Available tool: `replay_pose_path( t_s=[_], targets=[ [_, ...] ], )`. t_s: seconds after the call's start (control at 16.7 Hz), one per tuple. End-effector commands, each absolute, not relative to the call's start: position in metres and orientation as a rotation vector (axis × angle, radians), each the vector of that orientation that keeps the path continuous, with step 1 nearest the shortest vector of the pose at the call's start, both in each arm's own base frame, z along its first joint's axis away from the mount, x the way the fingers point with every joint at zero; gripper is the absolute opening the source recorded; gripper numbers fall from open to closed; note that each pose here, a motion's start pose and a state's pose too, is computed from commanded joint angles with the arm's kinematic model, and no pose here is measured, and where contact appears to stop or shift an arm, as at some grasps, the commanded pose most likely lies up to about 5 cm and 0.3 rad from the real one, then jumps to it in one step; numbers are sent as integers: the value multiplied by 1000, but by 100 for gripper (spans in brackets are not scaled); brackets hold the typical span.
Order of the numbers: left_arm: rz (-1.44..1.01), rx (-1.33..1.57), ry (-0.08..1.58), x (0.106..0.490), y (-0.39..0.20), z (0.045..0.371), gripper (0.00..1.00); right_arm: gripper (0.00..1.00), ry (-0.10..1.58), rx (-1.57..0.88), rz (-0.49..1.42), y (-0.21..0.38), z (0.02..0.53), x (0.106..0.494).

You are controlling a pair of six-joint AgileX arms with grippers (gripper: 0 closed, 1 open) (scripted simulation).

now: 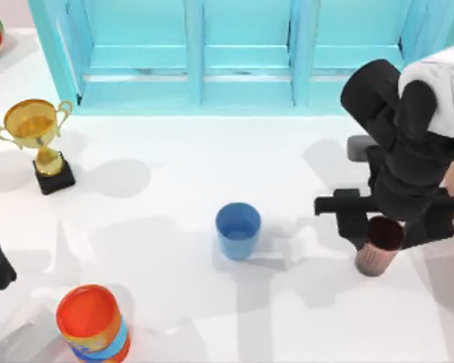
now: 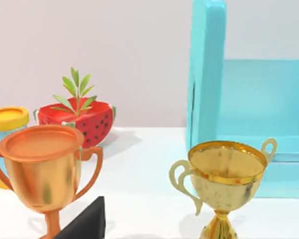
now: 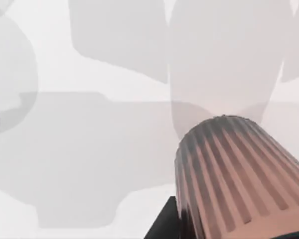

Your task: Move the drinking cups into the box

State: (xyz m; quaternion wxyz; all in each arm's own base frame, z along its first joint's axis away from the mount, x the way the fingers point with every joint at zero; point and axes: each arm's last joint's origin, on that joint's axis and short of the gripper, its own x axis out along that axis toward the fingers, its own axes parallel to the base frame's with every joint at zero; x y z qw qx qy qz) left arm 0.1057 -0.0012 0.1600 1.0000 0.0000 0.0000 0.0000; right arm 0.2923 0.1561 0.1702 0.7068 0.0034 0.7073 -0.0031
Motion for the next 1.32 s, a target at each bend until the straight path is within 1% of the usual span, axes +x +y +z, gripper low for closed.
replay_pose_path(
  t_s=[0.3,0.42,0.84,1.32],
  targets=[
    [0,0,0,106,-1,160,100,0,1585,7,-12,95,230,291],
    [0,0,0,106,-1,160,100,0,1575,10,-10,79,246,287],
    [0,0,0,106,-1,160,100,0,1576,6,-9,72,248,285],
    [0,0,0,106,-1,160,100,0,1564,0,-12,27,260,279]
  ],
)
